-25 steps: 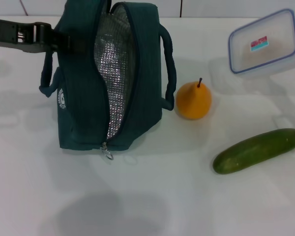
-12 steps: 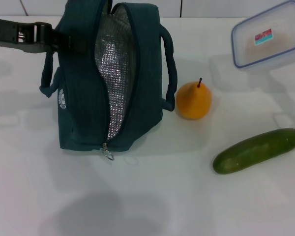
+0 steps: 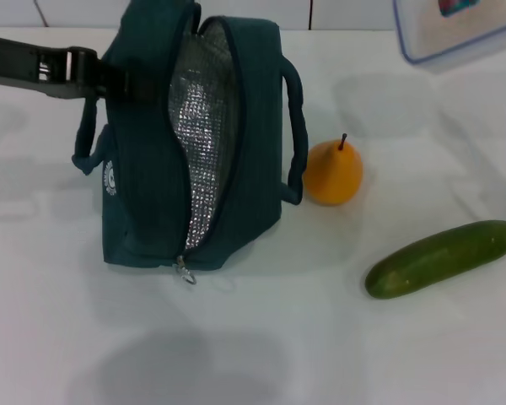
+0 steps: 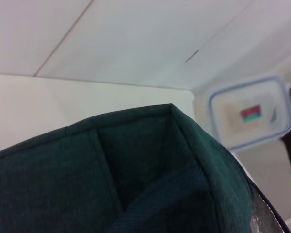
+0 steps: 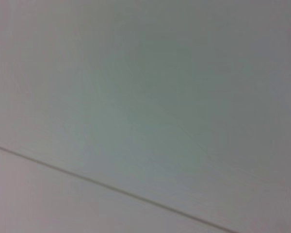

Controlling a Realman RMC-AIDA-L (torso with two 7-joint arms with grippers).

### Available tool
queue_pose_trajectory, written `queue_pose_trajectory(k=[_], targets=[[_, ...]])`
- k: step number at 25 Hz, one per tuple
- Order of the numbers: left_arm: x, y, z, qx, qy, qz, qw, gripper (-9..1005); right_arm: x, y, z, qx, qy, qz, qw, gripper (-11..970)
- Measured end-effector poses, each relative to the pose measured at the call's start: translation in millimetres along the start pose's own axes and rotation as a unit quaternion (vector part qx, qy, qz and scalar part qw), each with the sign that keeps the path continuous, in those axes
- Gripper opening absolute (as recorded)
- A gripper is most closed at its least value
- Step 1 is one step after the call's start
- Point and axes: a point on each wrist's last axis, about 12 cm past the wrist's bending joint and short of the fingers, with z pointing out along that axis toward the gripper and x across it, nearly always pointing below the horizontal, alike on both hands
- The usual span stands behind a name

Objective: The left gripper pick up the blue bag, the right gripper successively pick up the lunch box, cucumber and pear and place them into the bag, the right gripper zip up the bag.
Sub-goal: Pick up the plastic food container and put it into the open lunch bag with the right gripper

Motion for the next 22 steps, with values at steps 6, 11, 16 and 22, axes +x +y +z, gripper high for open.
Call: queue_pose_trajectory(k=[6,11,16,22], targets=[[0.1,-0.1,6.5,0.000,0.018,-0.005,1.000,52,6.2,9.3,27.8,-0.041,0.025,0.014,0.999,94],[1.8,0.1,16.9,0.013,0.036,-0.017,0.999,51,13.9,16.1,50.1,-0.066,0.052,0.026,0.996,94],[2.1,-0.1,21.9,0.020,0.040,-0.020,0.999,51,26.7,20.9,69.6,-0.081,0.081,0.040,0.993,94],[1.3,-1.2,24.8,0.023,0.041,-0.020,0.999,51,41.1,26.1,86.6,-0.093,0.117,0.057,0.987,94]])
